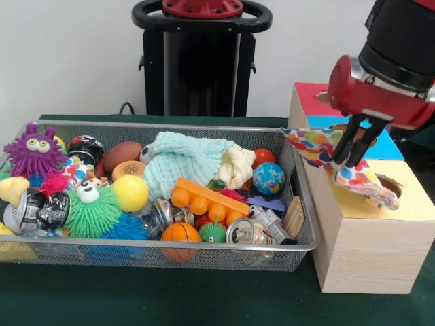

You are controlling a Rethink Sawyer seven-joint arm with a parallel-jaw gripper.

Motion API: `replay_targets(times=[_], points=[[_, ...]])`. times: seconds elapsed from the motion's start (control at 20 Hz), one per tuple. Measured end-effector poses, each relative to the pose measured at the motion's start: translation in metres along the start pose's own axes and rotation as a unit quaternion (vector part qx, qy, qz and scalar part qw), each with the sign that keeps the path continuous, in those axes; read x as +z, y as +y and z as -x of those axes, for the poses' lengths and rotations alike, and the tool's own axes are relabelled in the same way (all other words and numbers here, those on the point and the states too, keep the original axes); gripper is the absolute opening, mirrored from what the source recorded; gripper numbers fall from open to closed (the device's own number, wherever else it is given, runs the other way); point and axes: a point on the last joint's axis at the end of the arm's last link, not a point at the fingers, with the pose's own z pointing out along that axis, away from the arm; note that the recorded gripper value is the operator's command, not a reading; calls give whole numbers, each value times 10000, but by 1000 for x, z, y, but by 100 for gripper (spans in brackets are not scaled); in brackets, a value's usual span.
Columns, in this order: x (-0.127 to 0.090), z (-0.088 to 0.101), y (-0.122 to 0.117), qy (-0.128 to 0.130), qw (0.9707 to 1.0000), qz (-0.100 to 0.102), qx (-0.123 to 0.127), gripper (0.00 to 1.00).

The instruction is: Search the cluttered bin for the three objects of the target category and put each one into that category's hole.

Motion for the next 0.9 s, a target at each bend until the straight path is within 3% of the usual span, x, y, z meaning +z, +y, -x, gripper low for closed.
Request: replay_targets(times=[0.25,0.4,0.55,0.75,0.85,0.9], points=[[11,1,7,-168,9997,-128,-97,0],[12,-5,16,-399,9967,-606,-368,0],[4,-15,34,-526,9926,-911,-606,0],[-15,-24,65,-726,9898,-926,-805,0],[-19,-24,69,-831,9889,-903,-837,0],[-24,-23,72,-1024,9872,-857,-875,0]])
